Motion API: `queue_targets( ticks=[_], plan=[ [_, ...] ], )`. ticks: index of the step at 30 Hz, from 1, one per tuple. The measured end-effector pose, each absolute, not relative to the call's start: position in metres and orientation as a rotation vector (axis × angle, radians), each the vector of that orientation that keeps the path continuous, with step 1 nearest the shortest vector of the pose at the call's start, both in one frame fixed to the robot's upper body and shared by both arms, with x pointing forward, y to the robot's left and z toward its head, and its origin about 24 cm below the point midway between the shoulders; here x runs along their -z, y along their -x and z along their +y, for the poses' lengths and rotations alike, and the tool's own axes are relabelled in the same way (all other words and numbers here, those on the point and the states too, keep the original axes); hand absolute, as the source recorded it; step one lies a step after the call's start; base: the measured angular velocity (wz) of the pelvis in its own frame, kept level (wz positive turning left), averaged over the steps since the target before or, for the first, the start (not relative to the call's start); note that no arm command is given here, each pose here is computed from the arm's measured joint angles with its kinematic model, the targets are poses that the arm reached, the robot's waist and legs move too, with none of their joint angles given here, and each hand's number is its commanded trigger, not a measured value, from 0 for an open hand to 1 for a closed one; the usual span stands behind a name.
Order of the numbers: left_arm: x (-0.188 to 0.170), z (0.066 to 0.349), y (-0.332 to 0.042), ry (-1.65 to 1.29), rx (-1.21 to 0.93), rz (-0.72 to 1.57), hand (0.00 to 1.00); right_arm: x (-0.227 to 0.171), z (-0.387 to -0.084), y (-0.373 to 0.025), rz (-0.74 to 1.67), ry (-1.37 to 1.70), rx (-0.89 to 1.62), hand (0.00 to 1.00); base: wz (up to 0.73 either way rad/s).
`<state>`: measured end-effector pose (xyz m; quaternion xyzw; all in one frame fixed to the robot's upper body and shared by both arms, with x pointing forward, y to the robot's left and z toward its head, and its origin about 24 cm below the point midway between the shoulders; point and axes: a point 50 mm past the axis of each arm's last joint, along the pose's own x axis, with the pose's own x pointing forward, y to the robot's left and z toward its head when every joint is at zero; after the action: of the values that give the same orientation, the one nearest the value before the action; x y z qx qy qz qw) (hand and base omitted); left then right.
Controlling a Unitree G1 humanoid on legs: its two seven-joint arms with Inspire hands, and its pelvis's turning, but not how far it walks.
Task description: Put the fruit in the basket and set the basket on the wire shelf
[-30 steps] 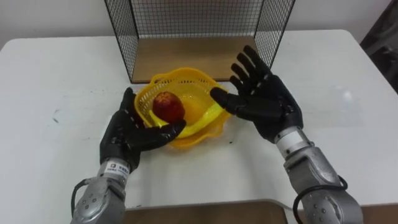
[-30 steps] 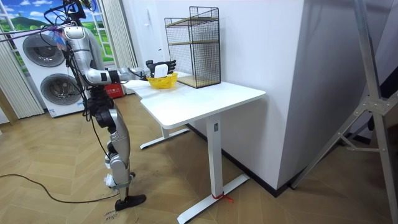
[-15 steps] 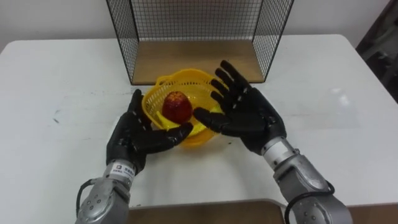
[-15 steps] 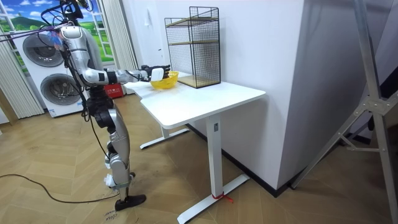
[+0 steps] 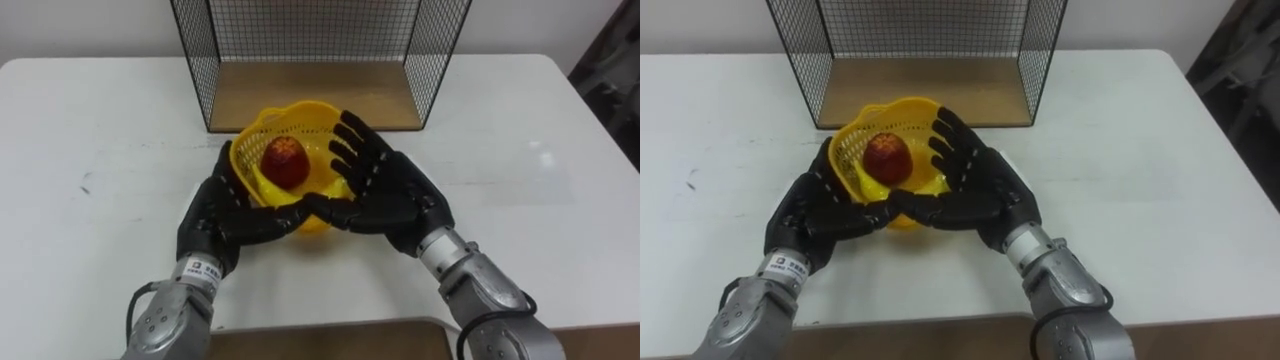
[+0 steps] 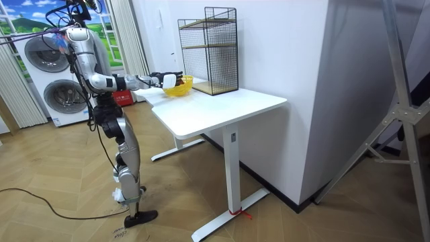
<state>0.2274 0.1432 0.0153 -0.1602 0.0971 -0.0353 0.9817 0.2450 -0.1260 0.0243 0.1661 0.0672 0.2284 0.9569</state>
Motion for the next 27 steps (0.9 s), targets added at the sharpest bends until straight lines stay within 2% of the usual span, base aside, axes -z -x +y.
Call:
queue_targets(
  ticks=[10, 18, 27],
  plan=[
    [-0.013, 0.146, -0.228, 0.309, 0.068, 0.205, 0.00, -0.026, -0.124, -0.245, 0.132, -0.325, -0.472, 0.00, 0.00],
    [-0.016, 0.148, -0.231, 0.300, 0.065, 0.191, 0.00, -0.049, -0.123, -0.247, 0.036, -0.311, -0.504, 0.00, 0.00],
    [-0.016, 0.148, -0.231, 0.299, 0.064, 0.190, 0.00, -0.051, -0.124, -0.247, 0.028, -0.309, -0.501, 0.00, -0.01]
  ],
)
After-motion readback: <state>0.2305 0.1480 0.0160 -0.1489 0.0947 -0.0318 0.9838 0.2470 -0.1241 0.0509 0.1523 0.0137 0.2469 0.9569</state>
